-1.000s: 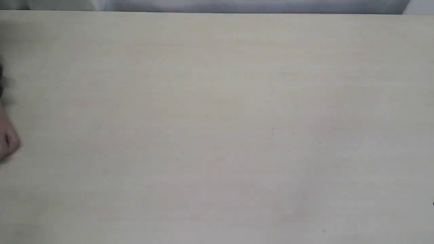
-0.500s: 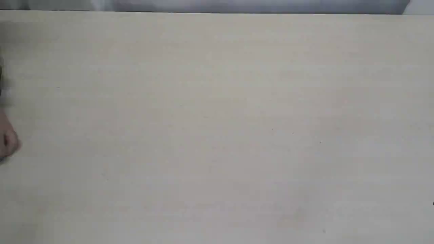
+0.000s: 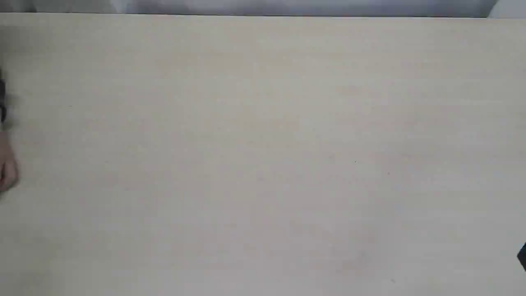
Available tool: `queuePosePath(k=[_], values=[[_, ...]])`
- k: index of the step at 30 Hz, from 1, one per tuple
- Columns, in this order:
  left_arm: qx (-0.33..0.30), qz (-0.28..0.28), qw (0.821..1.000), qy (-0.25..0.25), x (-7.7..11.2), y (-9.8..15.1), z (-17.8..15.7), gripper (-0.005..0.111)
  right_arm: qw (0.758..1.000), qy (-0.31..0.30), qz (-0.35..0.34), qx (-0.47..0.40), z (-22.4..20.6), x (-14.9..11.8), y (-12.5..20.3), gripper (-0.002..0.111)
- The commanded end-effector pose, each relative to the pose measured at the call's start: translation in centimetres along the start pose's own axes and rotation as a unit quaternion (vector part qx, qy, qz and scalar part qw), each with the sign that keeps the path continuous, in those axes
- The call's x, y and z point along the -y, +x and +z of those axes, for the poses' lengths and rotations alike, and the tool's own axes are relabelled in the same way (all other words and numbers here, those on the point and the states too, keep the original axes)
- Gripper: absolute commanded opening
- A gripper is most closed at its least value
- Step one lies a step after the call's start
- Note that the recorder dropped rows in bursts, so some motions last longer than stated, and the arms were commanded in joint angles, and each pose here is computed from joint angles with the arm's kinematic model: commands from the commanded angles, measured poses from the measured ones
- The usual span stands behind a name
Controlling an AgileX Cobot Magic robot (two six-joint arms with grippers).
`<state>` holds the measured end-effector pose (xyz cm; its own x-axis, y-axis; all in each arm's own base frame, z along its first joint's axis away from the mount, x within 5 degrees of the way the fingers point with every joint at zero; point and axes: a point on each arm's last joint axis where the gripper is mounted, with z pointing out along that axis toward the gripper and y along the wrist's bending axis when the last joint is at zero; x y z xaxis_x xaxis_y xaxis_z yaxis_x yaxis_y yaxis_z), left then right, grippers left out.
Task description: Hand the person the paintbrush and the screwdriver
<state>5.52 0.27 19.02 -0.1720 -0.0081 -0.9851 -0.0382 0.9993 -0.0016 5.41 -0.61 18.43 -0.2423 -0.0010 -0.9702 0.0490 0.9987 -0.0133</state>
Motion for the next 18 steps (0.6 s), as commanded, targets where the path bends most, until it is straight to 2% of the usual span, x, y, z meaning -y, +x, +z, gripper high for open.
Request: queuePosePath(k=[1, 18], values=[[0.005, -0.002, 1.000, 0.005, 0.06, -0.04, 0.00, 0.000, 1.000, -0.007, -0.009, -0.001, -0.02, -0.16, 0.14, 0.004], [0.007, -0.001, 1.000, 0.005, 0.06, -0.06, 0.00, 0.000, 0.999, -0.017, -0.026, -0.008, -0.03, -0.44, 0.27, 0.004]])
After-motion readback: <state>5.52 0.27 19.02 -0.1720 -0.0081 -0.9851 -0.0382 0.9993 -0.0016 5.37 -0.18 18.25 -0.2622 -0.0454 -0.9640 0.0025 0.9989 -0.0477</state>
